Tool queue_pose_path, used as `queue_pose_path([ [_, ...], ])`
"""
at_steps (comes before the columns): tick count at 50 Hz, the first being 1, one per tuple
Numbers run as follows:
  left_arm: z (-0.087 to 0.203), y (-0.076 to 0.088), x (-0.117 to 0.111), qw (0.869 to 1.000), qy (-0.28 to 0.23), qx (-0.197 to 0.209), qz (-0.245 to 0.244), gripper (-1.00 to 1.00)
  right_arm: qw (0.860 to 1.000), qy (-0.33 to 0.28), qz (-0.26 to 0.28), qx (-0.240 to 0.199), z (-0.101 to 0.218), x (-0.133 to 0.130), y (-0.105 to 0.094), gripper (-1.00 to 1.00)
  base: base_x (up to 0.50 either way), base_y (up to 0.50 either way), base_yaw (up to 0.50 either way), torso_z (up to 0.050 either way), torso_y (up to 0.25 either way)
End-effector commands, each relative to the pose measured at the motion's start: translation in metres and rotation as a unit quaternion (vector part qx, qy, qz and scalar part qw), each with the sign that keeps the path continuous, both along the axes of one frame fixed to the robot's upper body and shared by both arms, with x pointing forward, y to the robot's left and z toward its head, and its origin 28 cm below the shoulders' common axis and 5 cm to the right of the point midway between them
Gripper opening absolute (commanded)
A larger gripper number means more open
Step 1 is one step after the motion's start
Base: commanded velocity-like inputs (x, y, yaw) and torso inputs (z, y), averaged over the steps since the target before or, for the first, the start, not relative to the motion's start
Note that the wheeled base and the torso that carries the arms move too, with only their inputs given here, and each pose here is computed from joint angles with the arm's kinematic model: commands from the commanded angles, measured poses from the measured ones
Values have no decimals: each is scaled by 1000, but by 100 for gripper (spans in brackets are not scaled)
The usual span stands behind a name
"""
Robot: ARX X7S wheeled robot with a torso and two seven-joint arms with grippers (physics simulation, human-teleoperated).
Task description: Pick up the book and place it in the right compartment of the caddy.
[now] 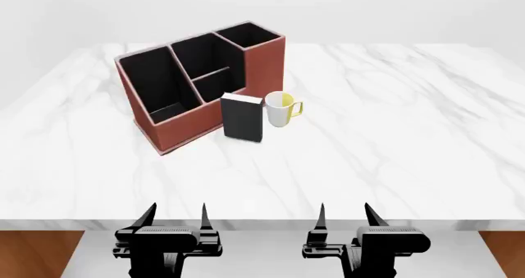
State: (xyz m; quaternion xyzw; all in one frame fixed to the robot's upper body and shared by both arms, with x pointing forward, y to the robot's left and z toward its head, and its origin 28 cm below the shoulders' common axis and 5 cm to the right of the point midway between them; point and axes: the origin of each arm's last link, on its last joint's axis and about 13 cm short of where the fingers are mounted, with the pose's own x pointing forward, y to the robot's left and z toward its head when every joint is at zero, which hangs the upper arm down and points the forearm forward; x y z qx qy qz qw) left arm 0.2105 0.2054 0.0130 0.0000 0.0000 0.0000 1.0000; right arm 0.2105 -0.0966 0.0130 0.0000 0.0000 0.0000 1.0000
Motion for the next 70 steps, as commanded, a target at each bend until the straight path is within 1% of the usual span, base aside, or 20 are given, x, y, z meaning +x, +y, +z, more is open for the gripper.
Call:
queue_pose_path([
  [1, 0, 1, 0, 1000, -1, -3, 1, 100, 1000, 4, -3, -9, 1, -1, 0, 100, 0, 0, 0, 0, 0],
  [13, 4, 2, -2, 1000, -8, -8, -4, 100, 1000, -1, -12, -13, 2, 0, -1, 100, 0, 0, 0, 0, 0],
  [18, 24, 2, -12, 999, -48, -15, -16, 100, 999, -38, -9, 2, 22, -9, -1, 100, 0, 0, 0, 0, 0],
  [20, 29, 1, -15, 998, -57, -8, -19, 100, 998, -57, -10, 3, 32, -14, -1, 100, 0, 0, 0, 0, 0],
  [21, 36, 1, -20, 998, -66, -16, -20, 100, 998, -63, -9, 3, 36, -16, -1, 100, 0, 0, 0, 0, 0],
  [24, 46, 2, -26, 997, -79, -12, -20, 100, 997, -78, -11, 9, 47, -22, -2, 100, 0, 0, 0, 0, 0],
  [25, 49, 3, -28, 996, -86, -17, -19, 100, 996, -86, -11, 10, 52, -24, -3, 100, 0, 0, 0, 0, 0],
  [33, 81, 11, -47, 990, -140, -21, -3, 100, 990, -140, -12, 30, 83, -44, -6, 100, 0, 0, 0, 0, 0],
  [37, 89, 12, -53, 987, -159, -22, 2, 100, 987, -158, -13, 32, 91, -50, -7, 100, 0, 0, 0, 0, 0],
  [38, 92, 13, -55, 986, -163, -24, 3, 100, 985, -170, -13, 39, 94, -52, -7, 100, 0, 0, 0, 0, 0],
  [45, 97, 13, -61, 984, -179, -25, 4, 100, 982, -183, -12, 40, 101, -59, -7, 100, 0, 0, 0, 0, 0],
  [56, 101, 13, -65, 982, -189, -26, 1, 100, 981, -188, -6, 40, 102, -59, -7, 100, 7, 0, 0, 0, 0],
  [70, 102, 12, -67, 982, -189, -28, -1, 100, 982, -186, 1, 44, 103, -60, -7, 100, 458, 0, 0, 0, 0],
])
